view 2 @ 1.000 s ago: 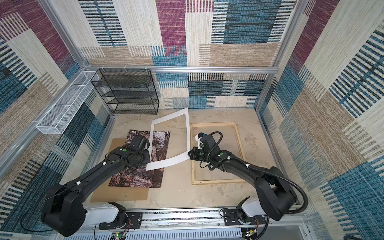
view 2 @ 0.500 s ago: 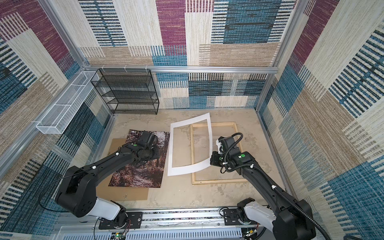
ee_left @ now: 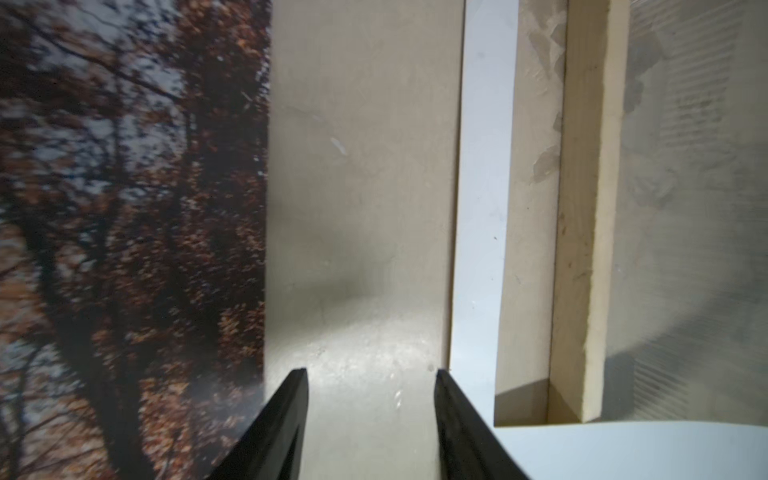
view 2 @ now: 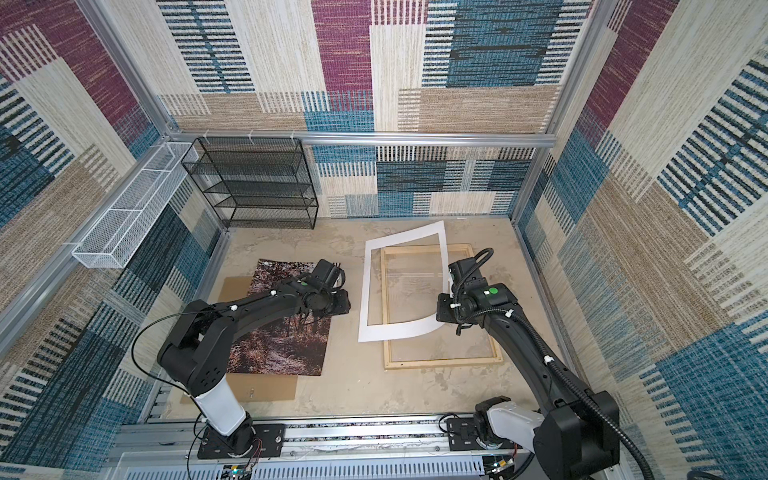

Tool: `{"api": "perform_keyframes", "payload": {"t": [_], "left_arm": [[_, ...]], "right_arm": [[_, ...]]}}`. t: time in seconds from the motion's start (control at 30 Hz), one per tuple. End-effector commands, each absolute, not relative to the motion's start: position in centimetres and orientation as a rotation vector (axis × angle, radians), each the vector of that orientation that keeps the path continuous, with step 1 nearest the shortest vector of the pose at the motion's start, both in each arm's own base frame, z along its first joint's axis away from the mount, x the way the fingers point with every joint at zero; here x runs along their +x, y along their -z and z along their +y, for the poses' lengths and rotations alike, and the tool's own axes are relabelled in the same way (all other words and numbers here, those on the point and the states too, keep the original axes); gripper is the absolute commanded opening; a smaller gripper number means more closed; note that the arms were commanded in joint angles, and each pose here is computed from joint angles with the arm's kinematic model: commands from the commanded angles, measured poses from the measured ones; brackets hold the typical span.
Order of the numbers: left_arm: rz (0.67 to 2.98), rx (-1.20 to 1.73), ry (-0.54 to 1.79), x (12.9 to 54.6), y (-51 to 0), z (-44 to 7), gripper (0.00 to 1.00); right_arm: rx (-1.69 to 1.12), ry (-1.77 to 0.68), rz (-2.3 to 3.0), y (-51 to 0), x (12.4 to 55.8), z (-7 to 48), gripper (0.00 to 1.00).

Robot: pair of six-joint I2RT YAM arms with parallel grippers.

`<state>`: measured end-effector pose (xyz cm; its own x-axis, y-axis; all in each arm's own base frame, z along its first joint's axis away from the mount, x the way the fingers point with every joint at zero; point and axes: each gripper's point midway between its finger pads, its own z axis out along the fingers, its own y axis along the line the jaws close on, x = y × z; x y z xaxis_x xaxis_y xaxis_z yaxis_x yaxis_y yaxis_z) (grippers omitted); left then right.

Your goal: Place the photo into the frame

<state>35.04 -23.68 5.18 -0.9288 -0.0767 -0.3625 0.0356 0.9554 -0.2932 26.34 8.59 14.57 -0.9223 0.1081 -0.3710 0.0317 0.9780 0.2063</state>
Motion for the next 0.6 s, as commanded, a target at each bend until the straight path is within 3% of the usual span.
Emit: {"api": "perform_keyframes", "payload": {"t": [0.0, 0.3, 0.57], "left_arm": [[2.718, -0.014, 0.497, 35.5, -5.2, -25.7, 0.53], [2.708, 0.035, 0.607, 36.2, -4.4, -29.1, 0.54], [2.736, 0.017, 0.546, 36.2, -3.1, -28.6, 0.54]], "right_arm": [[0.103, -0.199, 2.756, -14.4, 26.3, 7.7, 0.00], [0.107, -0.179, 2.777, -13.8, 26.3, 7.5, 0.00], [0.120, -0.174, 2.754, -14.1, 26.1, 7.3, 0.00]]}}
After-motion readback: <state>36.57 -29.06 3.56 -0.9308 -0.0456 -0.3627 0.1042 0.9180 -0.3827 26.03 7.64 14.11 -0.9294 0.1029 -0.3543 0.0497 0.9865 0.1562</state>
